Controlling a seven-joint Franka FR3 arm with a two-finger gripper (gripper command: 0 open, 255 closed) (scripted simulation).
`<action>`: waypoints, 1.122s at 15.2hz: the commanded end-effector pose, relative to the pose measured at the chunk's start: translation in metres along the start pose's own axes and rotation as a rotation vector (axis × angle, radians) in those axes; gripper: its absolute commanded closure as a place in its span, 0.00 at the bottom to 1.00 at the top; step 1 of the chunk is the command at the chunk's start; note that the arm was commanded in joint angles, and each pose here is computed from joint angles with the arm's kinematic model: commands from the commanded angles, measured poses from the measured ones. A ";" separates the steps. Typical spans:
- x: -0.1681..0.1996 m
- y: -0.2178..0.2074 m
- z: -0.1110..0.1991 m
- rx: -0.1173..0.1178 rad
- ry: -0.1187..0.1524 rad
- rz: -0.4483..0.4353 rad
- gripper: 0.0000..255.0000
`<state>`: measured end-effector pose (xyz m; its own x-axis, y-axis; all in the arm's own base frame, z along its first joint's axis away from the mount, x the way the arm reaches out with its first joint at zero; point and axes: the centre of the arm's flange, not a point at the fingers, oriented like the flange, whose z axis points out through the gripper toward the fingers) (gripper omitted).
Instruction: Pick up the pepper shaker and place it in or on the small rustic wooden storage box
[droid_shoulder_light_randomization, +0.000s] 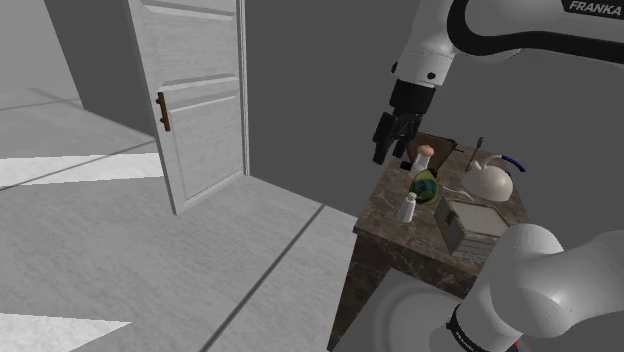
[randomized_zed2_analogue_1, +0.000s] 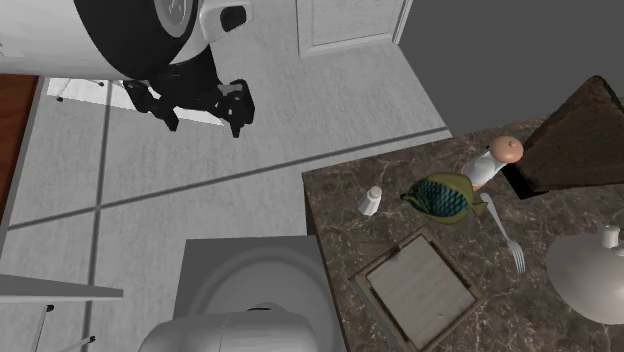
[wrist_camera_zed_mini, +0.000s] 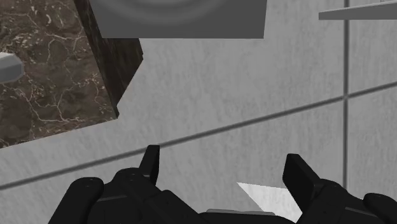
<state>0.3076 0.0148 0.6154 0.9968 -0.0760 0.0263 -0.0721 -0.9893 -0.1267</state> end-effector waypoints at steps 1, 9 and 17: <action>0.000 0.000 0.000 0.000 0.000 0.000 0.00; 0.014 0.092 0.048 -0.010 -0.045 0.033 0.00; 0.022 0.185 0.096 -0.020 -0.090 0.066 0.00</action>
<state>0.3184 -0.1461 0.5045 0.9896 -0.1280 -0.0650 -0.1345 -0.9851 -0.1076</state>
